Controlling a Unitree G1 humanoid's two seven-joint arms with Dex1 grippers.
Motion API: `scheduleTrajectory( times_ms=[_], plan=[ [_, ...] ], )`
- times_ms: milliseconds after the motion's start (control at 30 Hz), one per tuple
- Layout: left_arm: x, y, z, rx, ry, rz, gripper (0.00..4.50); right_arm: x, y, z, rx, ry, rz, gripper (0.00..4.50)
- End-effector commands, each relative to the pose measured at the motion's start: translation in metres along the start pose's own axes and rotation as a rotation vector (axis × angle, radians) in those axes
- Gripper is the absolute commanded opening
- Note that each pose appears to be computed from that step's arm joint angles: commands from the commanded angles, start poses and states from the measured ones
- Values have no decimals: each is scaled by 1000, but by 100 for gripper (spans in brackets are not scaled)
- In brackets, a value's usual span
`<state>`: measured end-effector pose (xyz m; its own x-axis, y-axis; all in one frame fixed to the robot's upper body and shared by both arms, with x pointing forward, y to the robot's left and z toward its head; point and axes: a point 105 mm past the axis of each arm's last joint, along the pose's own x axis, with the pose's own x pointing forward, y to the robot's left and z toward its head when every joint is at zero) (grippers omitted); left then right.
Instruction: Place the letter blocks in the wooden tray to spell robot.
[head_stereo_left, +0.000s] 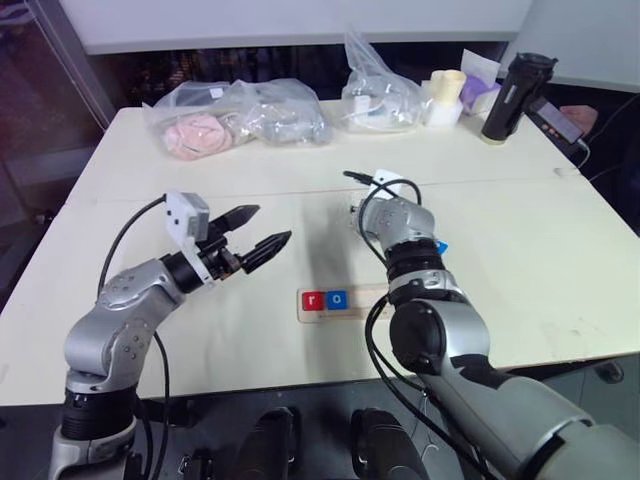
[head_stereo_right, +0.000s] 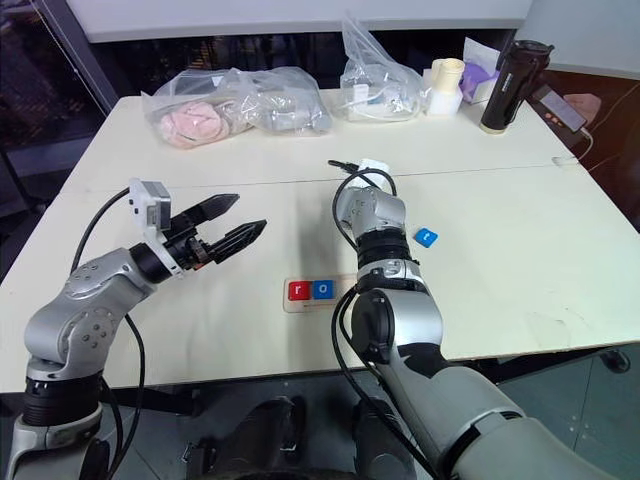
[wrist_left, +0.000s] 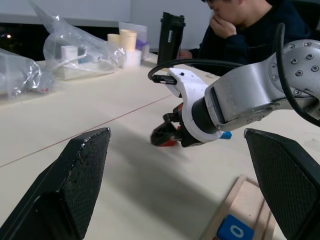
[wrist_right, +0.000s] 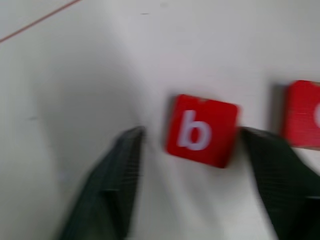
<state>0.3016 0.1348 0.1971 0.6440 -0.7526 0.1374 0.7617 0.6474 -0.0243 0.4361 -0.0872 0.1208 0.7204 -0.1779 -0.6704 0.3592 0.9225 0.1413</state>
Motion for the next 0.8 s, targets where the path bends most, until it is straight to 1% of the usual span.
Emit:
scheduleTrajectory(
  times_ms=[33,133,200,300,400,433,533,600,667,800],
  plan=[
    [1,-3,12,43,-41,-13,450,3,2,-11,-18,44,17,112],
    [1,-2,12,43,-42,-11,450,-1,3,-7,-72,16,26,112],
    [2,-2,12,40,-42,-18,450,-10,-1,7,-141,-48,42,112],
    [2,-6,10,30,-33,-48,450,-29,-16,22,-203,-102,105,112],
    [-1,-11,3,20,3,-91,450,-48,-43,25,-235,-113,152,112],
    [-2,-12,1,19,11,-97,450,-53,-47,25,-245,-115,170,112],
    [-6,-17,-6,29,48,-140,450,-65,-81,22,-291,-125,184,112],
    [-11,-21,-9,34,68,-177,450,-74,-103,22,-368,-172,205,112],
    [-17,-23,-12,35,91,-224,450,-81,-126,11,-447,-182,222,112],
    [-27,-24,-16,54,134,-294,450,-89,-139,-20,-504,-131,306,112]
  ],
)
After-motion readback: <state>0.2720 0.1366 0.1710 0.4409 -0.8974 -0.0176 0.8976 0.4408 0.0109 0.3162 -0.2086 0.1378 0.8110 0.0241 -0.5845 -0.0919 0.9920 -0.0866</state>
